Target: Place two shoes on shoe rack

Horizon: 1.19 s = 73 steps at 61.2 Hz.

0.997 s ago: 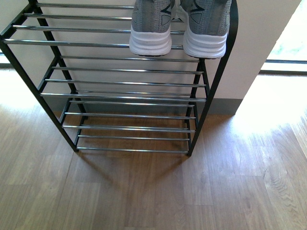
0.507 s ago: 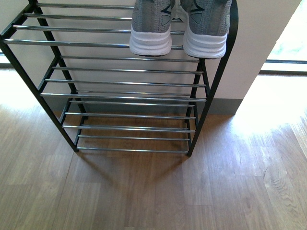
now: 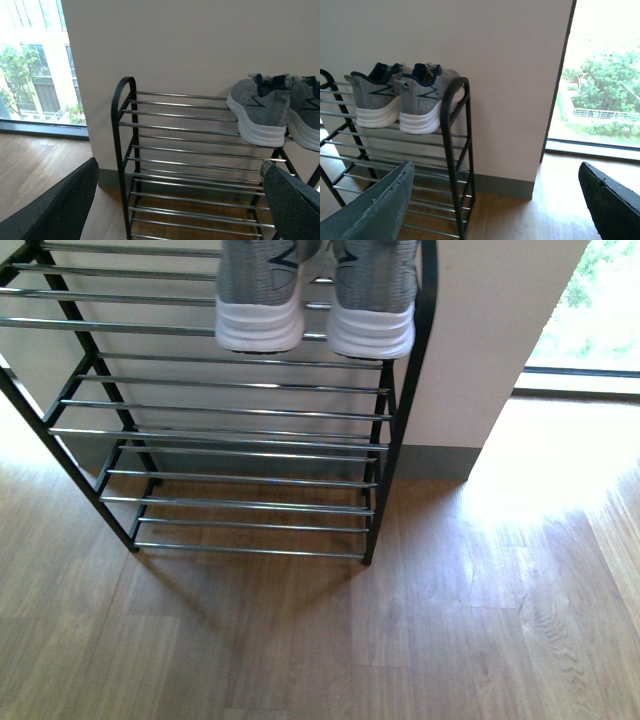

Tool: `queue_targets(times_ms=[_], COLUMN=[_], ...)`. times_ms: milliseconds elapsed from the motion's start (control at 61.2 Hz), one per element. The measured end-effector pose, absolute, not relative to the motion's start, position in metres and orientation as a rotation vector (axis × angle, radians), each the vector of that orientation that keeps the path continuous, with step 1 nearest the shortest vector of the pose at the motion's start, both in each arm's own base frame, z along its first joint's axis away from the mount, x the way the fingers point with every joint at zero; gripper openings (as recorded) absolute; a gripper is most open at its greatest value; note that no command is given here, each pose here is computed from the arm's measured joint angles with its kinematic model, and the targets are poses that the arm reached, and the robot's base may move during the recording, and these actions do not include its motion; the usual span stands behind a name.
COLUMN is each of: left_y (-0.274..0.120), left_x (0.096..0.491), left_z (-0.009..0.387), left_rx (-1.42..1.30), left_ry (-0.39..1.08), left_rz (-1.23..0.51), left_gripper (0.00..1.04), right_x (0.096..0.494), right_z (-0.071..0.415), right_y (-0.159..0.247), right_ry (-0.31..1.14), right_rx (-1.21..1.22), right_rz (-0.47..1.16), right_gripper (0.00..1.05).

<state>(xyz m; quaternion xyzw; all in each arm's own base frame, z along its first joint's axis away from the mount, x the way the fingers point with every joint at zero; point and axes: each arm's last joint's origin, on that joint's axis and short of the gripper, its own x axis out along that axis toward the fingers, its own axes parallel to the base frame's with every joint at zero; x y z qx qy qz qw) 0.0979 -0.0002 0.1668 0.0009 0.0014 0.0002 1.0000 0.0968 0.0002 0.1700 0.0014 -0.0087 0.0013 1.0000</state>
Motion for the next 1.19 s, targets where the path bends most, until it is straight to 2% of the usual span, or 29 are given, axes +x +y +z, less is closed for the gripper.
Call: queue_targets(times_ms=[1193], left_y=[-0.0002], left_x=[0.0978], left_z=[0.1670], left_rx=[0.002], left_ry=[0.002], left_rz=[-0.002], left_gripper=[0.95], right_x=[0.0967], right_z=[0.1699], right_y=[0.0001], right_ry=[-0.017], right_rx=[0.003], right_rz=[-0.001], right_gripper=[0.96])
